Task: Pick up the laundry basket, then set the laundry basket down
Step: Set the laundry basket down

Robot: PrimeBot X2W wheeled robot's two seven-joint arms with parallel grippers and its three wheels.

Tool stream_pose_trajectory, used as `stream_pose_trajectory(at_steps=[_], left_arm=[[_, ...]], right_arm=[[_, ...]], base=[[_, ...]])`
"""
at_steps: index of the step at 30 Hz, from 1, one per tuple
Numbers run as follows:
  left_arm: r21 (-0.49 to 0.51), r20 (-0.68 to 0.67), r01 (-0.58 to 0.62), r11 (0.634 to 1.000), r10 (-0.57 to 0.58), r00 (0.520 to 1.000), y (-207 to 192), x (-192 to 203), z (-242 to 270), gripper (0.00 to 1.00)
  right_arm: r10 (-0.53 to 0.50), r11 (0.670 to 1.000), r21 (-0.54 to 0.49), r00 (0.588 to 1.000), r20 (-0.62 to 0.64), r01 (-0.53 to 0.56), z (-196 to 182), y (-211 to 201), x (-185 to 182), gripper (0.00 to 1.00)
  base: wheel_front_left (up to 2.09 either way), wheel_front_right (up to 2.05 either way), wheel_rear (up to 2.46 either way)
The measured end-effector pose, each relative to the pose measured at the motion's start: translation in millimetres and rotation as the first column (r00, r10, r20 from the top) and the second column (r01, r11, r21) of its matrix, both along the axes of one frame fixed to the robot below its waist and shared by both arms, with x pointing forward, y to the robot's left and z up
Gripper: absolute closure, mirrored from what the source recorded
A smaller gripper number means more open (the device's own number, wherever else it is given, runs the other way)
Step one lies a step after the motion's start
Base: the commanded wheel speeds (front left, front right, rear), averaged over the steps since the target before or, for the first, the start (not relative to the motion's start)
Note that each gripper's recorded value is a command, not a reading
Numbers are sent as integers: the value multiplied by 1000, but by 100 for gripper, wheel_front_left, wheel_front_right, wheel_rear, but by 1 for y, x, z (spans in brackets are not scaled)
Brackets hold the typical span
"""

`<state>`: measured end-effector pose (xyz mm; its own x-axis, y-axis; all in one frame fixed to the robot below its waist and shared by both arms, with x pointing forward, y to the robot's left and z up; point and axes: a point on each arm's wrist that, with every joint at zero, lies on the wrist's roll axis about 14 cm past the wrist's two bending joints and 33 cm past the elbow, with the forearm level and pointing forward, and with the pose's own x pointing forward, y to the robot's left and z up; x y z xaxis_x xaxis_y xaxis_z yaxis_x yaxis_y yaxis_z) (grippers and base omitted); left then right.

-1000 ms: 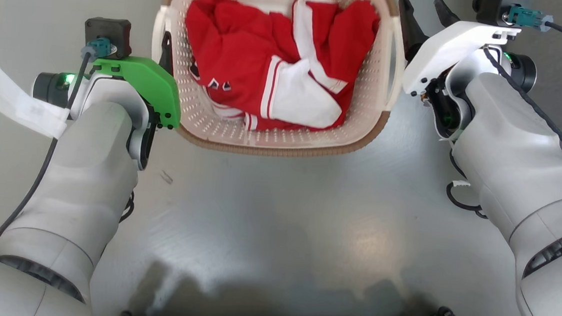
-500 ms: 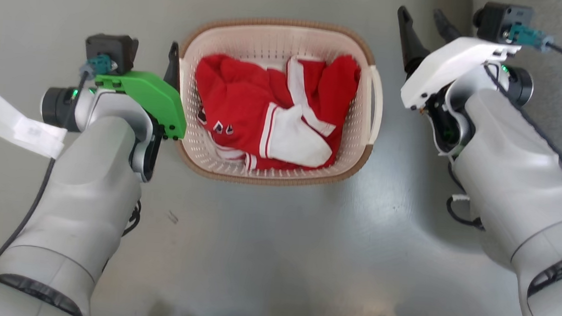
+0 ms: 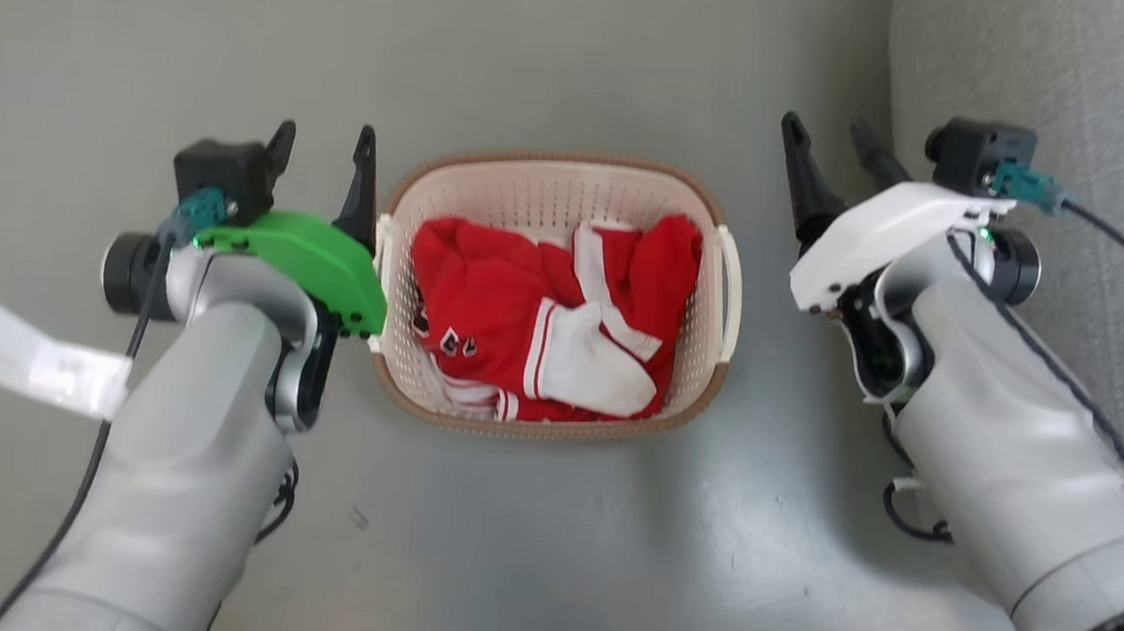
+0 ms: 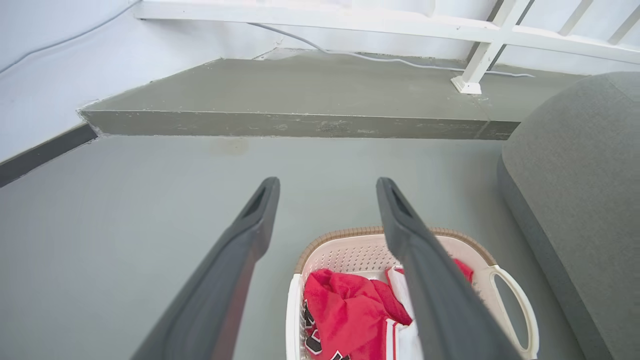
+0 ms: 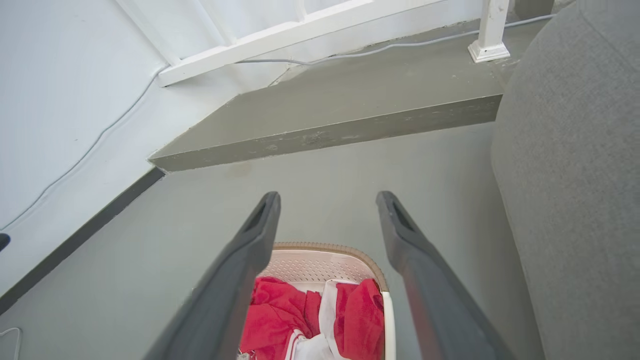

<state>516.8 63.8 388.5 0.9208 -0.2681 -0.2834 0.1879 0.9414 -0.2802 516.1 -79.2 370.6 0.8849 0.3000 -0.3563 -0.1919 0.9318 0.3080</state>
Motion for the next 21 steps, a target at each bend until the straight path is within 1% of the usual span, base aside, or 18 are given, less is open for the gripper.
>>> stream_pose_trajectory(at_steps=[14,18,21], left_arm=[[-16,138,-81,997,82,987,27,-52,55,0],[-12,181,-93,996,93,979,32,-66,69,0],[-19,203,-102,995,104,974,34,-71,78,0]], right_arm=[[-27,999,44,985,171,19,67,4,-40,0],[-24,999,41,976,218,15,82,7,-53,0],[-19,999,44,972,232,9,87,9,-61,0]], base=[[0,0,0],[0,0,0],[0,0,0]])
